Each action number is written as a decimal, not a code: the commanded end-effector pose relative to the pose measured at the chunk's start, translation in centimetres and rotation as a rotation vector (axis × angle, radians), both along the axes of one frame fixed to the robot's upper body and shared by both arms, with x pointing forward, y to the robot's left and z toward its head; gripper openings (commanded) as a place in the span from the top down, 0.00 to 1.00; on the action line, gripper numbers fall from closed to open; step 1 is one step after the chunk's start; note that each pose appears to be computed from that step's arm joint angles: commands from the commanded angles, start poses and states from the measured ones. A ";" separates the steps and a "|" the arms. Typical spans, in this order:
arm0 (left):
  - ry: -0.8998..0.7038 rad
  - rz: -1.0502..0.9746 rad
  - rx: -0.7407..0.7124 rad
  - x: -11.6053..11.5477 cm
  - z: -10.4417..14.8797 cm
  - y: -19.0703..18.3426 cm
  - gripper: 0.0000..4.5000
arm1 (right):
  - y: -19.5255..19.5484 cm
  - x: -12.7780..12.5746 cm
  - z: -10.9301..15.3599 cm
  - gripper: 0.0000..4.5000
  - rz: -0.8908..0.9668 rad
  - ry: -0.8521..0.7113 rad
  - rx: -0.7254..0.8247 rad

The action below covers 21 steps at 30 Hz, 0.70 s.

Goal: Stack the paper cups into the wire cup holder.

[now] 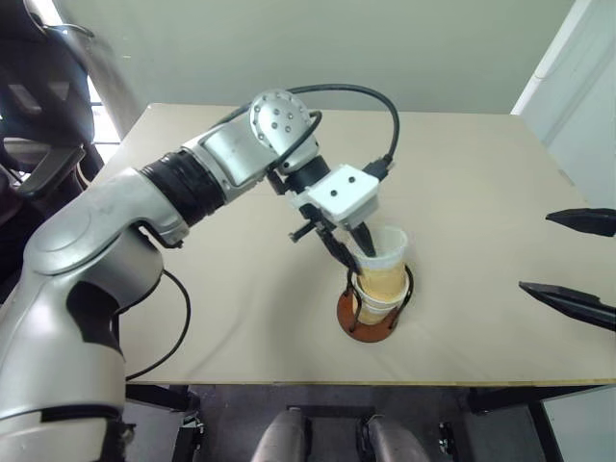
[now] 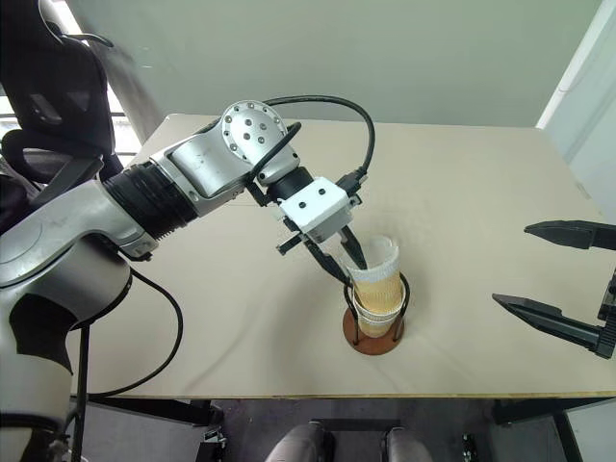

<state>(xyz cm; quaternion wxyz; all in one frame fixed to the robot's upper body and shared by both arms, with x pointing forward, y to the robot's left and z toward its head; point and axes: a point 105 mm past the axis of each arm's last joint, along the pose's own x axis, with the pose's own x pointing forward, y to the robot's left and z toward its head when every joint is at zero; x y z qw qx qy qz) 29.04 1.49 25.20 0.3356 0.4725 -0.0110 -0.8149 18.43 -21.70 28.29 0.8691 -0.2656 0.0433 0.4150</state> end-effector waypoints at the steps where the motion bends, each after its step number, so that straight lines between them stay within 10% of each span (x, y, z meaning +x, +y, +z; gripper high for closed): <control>1: 0.012 -0.036 -0.012 -0.6 0.6 -0.2 0.38 | 0.1 -0.2 0.5 0.00 0.002 -0.033 -0.006; 6: 0.027 -0.029 -0.060 -0.5 1.3 -0.7 0.01 | 0.0 0.0 0.5 0.00 0.008 -0.028 -0.004; 13: 0.065 0.275 -0.366 3.7 5.1 1.0 0.01 | -0.3 2.0 0.0 0.00 0.032 -0.007 -0.004; 21: 0.112 1.029 -0.546 5.4 3.0 18.0 0.01 | -1.9 3.9 -0.3 0.00 0.107 0.050 -0.069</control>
